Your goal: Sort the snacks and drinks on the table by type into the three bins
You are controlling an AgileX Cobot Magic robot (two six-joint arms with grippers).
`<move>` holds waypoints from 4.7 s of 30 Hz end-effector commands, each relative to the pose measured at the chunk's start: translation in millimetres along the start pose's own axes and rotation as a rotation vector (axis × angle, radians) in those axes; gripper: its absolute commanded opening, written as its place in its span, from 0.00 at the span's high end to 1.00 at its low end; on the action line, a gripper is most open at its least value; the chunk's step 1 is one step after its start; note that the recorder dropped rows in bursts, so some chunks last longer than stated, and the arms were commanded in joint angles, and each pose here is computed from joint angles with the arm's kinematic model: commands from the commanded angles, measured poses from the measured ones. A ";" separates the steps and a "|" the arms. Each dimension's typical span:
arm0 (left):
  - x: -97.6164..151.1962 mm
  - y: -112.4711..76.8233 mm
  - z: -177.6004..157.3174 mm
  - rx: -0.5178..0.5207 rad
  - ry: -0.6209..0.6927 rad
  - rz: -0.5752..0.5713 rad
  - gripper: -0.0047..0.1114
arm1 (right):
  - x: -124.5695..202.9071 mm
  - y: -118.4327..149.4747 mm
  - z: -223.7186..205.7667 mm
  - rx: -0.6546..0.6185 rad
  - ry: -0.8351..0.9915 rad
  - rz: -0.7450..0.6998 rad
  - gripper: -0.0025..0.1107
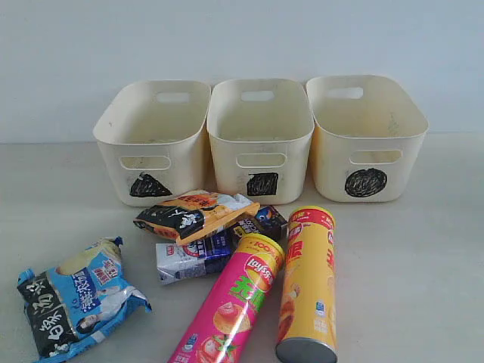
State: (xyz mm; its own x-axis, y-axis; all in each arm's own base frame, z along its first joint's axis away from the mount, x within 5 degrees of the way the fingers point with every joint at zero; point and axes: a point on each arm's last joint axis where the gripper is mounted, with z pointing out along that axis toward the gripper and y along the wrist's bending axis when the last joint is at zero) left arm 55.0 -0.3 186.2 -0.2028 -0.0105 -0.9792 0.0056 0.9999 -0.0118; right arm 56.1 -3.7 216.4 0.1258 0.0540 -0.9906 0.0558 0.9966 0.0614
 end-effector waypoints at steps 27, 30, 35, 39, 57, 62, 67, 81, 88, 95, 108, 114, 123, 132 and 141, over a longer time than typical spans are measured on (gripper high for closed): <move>-1.9 0.1 -0.6 -0.002 -0.015 -0.008 0.92 | -112.2 25.5 171.4 -0.186 0.178 0.033 0.98; -1.9 0.1 -0.6 -0.002 -0.015 -0.008 0.92 | -95.0 30.8 201.1 -0.260 0.280 -0.046 0.98; -1.9 0.1 -0.6 -0.002 -0.015 -0.008 0.92 | -69.0 15.2 236.2 -0.168 0.437 -0.361 0.98; -1.9 0.1 -0.6 -0.002 -0.015 -0.008 0.92 | -70.2 -19.0 236.3 0.173 0.495 -0.582 0.98; -1.7 0.1 -0.6 -0.002 -0.013 -0.008 0.92 | -44.6 30.5 212.6 -0.366 0.921 -0.384 0.98; -1.7 0.1 -0.6 -0.002 -0.013 -0.008 0.92 | -46.7 116.7 194.9 -0.802 0.763 -0.450 0.98; -1.9 0.1 -0.6 -0.002 -0.015 -0.008 0.92 | -25.1 185.6 184.4 -0.917 0.658 -0.513 0.93; -1.7 0.1 -0.6 -0.002 -0.013 -0.008 0.92 | 37.2 285.7 200.6 -1.014 0.634 -0.583 0.29; -1.7 0.1 -0.6 -0.002 -0.013 -0.008 0.92 | 51.5 305.8 216.4 -1.037 0.651 -0.588 0.29; -1.9 0.1 -0.6 -0.002 -0.015 -0.008 0.92 | 63.4 326.0 228.9 -1.079 0.674 -0.588 0.29; -1.7 0.1 -0.6 -0.002 -0.013 -0.008 0.92 | 95.5 336.5 239.4 -1.099 0.661 -0.708 0.29; -1.7 0.1 -0.6 -0.002 -0.013 -0.008 0.92 | 104.9 336.7 244.1 -1.068 0.633 -0.725 0.29; -1.9 0.1 -0.6 -0.002 -0.014 -0.008 0.92 | 117.1 326.3 258.1 -1.012 0.634 -0.727 0.29; -1.7 0.1 -0.6 -0.002 -0.013 -0.008 0.92 | 119.6 315.9 265.2 -1.010 0.656 -0.748 0.40; -1.7 0.1 -0.6 -0.002 -0.013 -0.008 0.92 | 123.5 309.6 256.7 -1.124 0.706 -0.930 0.40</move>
State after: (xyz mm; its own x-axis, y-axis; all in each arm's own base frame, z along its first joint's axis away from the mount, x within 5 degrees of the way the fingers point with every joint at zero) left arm 55.0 -0.3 186.2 -0.2028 -0.0105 -0.9792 0.0056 0.9999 -0.0118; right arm 346.0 303.5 153.4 -0.0213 -0.8134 -0.5813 -0.8754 0.2960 -0.3822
